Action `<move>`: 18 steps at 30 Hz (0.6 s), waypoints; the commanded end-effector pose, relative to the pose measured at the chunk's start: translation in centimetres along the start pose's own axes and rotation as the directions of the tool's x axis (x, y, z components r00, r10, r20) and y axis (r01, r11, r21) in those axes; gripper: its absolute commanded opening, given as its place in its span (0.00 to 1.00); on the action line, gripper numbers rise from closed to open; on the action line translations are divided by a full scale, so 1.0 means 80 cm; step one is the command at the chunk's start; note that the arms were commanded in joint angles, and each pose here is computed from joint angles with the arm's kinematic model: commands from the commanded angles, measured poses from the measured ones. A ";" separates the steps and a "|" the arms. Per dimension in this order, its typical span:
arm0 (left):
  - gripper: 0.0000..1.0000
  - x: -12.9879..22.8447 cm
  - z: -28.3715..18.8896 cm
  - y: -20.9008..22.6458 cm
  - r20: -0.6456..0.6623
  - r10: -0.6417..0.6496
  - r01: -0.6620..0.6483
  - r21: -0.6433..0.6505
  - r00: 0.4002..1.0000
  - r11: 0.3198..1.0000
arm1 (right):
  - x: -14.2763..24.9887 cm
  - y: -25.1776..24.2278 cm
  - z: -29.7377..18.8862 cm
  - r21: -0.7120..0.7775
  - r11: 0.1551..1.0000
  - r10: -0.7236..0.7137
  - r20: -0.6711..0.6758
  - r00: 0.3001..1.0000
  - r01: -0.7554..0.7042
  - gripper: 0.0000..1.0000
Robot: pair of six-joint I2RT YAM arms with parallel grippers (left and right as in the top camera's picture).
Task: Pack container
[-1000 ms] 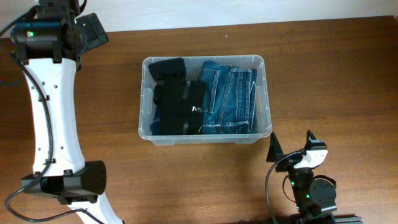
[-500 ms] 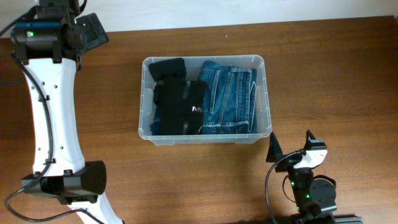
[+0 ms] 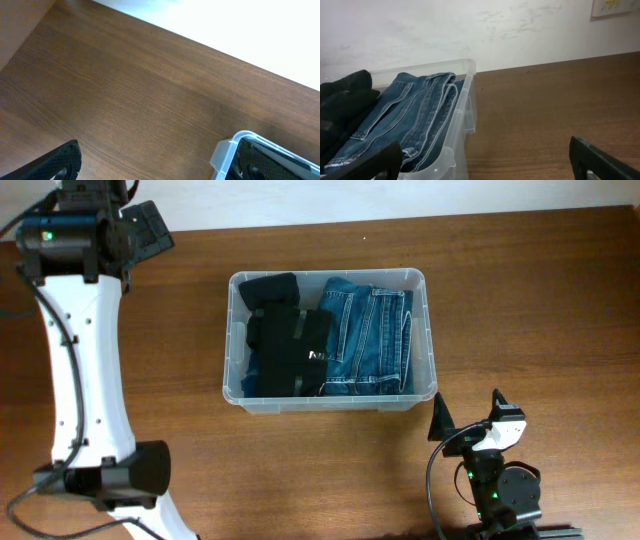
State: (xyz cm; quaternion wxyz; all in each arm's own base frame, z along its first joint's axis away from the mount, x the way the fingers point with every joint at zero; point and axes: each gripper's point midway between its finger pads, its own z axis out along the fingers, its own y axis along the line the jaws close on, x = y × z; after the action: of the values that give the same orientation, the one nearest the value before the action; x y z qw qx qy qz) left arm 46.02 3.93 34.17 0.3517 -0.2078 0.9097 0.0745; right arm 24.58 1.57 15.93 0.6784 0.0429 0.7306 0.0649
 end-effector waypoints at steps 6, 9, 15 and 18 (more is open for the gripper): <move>0.99 -0.024 -0.191 0.031 0.268 -0.098 0.057 0.155 0.958 0.986 | 0.003 -0.001 0.000 0.000 1.000 0.002 -0.001 1.000 -0.002 0.99; 0.99 -0.018 -0.247 0.050 0.336 -0.130 0.065 0.198 0.933 0.978 | 0.003 -0.001 0.000 0.000 1.000 0.002 -0.001 1.000 -0.002 0.99; 0.99 0.059 -0.307 0.100 0.286 -0.106 0.049 0.200 0.952 0.979 | 0.003 -0.001 0.000 0.000 1.000 0.002 -0.002 1.000 -0.002 0.98; 0.99 0.107 -0.316 0.120 0.240 -0.084 0.036 0.197 0.967 0.980 | 0.003 -0.001 0.000 0.000 1.000 0.002 -0.001 1.000 -0.002 0.98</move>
State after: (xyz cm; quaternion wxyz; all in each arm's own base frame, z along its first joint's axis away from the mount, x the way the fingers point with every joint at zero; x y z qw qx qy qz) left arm 22.12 3.11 49.21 0.5098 -0.1949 0.8379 0.0100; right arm 24.58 1.62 15.93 0.6782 0.0422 0.7306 0.0663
